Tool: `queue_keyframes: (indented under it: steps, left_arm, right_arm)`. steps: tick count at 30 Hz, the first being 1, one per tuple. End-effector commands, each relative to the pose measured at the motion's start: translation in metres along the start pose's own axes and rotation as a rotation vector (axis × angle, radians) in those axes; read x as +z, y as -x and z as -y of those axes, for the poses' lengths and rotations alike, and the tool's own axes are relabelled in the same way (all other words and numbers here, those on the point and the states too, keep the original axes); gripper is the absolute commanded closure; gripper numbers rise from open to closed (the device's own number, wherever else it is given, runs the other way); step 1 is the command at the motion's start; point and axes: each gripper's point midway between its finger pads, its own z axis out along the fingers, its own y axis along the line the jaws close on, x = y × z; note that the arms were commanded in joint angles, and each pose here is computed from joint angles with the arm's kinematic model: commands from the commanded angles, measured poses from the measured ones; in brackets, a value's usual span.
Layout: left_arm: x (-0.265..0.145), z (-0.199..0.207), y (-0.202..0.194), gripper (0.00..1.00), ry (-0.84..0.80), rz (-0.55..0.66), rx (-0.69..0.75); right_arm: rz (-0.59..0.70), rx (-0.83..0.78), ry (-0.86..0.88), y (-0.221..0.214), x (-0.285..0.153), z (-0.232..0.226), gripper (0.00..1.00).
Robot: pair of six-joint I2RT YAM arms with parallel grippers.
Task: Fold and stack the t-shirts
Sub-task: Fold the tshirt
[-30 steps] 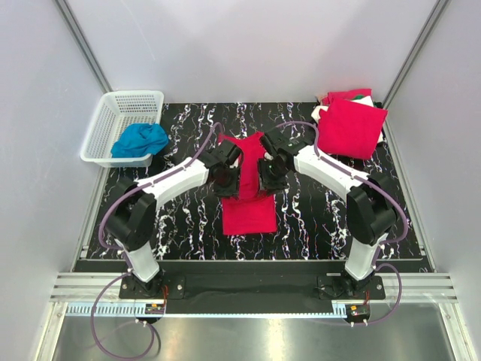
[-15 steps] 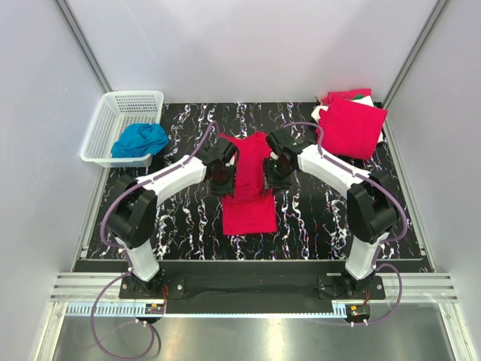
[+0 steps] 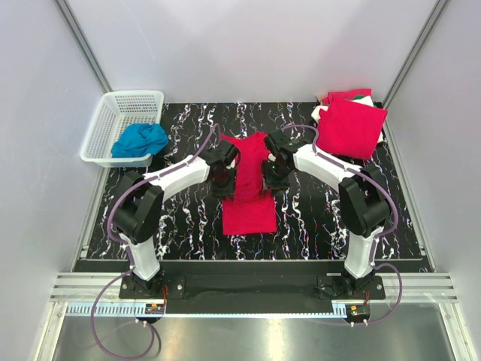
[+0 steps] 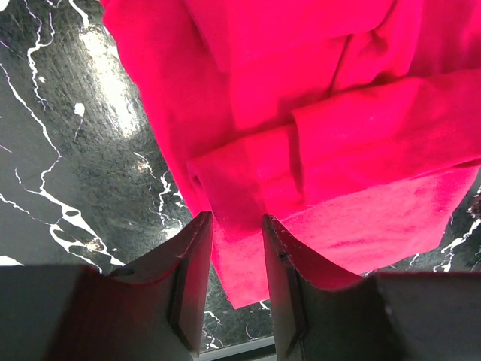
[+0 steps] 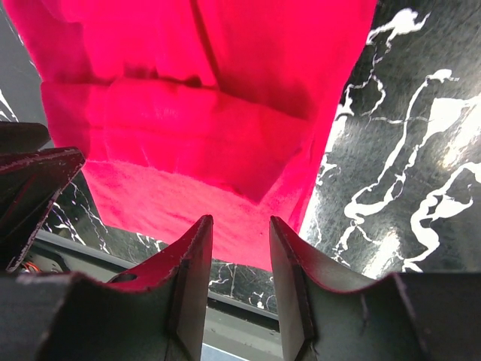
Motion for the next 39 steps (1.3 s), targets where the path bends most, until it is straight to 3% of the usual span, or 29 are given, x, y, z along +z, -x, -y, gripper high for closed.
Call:
queue_keyframes:
  steps: [1, 20, 30, 31, 33, 39]
  left_arm:
    - [0.001, 0.004, 0.007, 0.64, -0.026, 0.016, 0.012]
    - [0.009, -0.003, 0.01, 0.68, -0.025, 0.003, 0.008]
    - [0.016, -0.003, 0.011, 0.92, -0.03, -0.014, 0.013]
    - [0.017, -0.002, 0.012, 0.95, -0.03, -0.014, 0.011]
    - [0.017, -0.003, 0.013, 1.0, -0.029, -0.012, 0.01]
    - [0.015, -0.003, 0.021, 1.0, -0.029, 0.008, 0.006]
  right_arm:
    - [0.053, -0.021, 0.045, 0.022, -0.007, -0.009, 0.57]
    - [0.04, -0.001, 0.058, 0.036, 0.009, -0.008, 0.56]
    - [0.032, 0.006, 0.047, 0.038, 0.016, -0.005, 0.91]
    - [0.032, 0.007, 0.045, 0.038, 0.017, -0.004, 1.0]
    - [0.034, 0.006, 0.044, 0.039, 0.017, -0.004, 1.0]
    - [0.059, 0.012, 0.055, 0.049, 0.011, -0.006, 1.0]
